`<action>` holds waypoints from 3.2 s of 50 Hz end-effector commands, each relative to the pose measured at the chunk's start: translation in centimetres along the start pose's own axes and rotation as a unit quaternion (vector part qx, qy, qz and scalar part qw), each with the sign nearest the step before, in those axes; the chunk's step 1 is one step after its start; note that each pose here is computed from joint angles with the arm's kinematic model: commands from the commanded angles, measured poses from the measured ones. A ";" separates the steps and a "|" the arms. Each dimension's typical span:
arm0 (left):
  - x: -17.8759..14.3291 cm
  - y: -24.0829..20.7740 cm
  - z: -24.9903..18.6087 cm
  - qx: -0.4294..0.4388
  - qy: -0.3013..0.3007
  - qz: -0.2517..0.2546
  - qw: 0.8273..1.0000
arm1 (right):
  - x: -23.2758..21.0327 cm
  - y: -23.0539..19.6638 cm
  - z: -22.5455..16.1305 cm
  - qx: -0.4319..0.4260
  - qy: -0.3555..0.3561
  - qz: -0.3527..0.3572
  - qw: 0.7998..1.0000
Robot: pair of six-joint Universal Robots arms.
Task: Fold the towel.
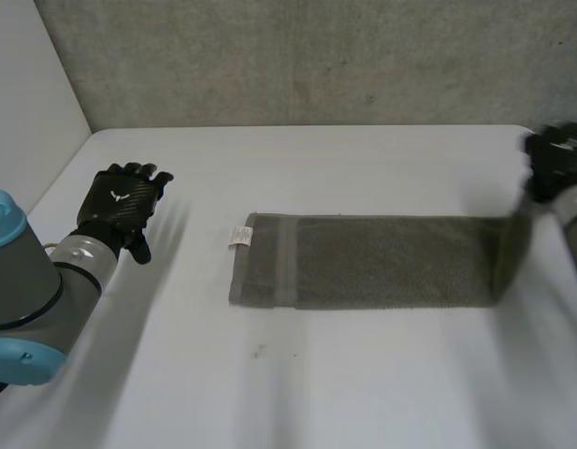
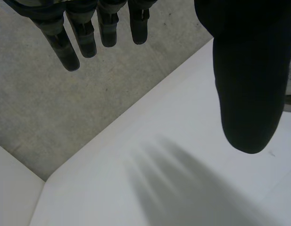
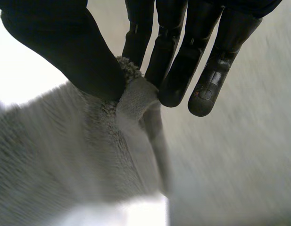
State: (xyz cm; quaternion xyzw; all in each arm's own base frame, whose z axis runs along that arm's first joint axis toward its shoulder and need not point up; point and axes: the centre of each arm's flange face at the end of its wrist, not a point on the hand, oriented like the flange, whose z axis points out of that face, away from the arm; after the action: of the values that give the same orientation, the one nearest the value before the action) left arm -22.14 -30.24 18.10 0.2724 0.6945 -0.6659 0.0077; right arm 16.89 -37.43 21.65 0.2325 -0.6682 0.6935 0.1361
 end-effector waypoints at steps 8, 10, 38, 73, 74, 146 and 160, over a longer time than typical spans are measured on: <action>0.1 -0.1 -0.2 0.001 0.001 0.000 1.000 | -20.6 -8.8 -9.3 0.213 -0.316 0.027 0.924; 0.1 -0.1 -0.2 0.001 0.001 0.000 1.000 | -24.0 -7.5 -11.0 0.207 -0.361 0.010 0.909; 5.3 -2.8 -2.0 0.050 0.070 -0.024 0.996 | -15.3 -6.1 -9.9 0.057 -0.259 0.080 0.961; 13.1 1.0 -1.2 -0.003 0.165 -0.063 0.984 | -10.1 1.5 -6.2 -0.028 -0.167 0.106 0.980; 13.1 1.0 -1.2 -0.003 0.165 -0.063 0.984 | -9.7 0.8 -6.0 -0.011 -0.161 0.093 0.982; 15.6 -3.9 0.2 -0.011 0.190 -0.199 0.961 | -11.4 -3.9 -7.3 -0.126 -0.263 0.350 0.890; 15.3 -1.0 0.3 -0.075 0.172 -0.185 0.965 | -13.3 -1.9 -6.4 -0.142 -0.269 0.309 0.901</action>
State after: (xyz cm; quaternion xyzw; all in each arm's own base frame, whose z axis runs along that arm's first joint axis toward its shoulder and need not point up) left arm -37.15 -24.98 14.21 0.2537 0.7437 -0.5696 -0.2410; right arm 27.70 -28.88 17.57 0.1458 -0.8102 0.5081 -0.2532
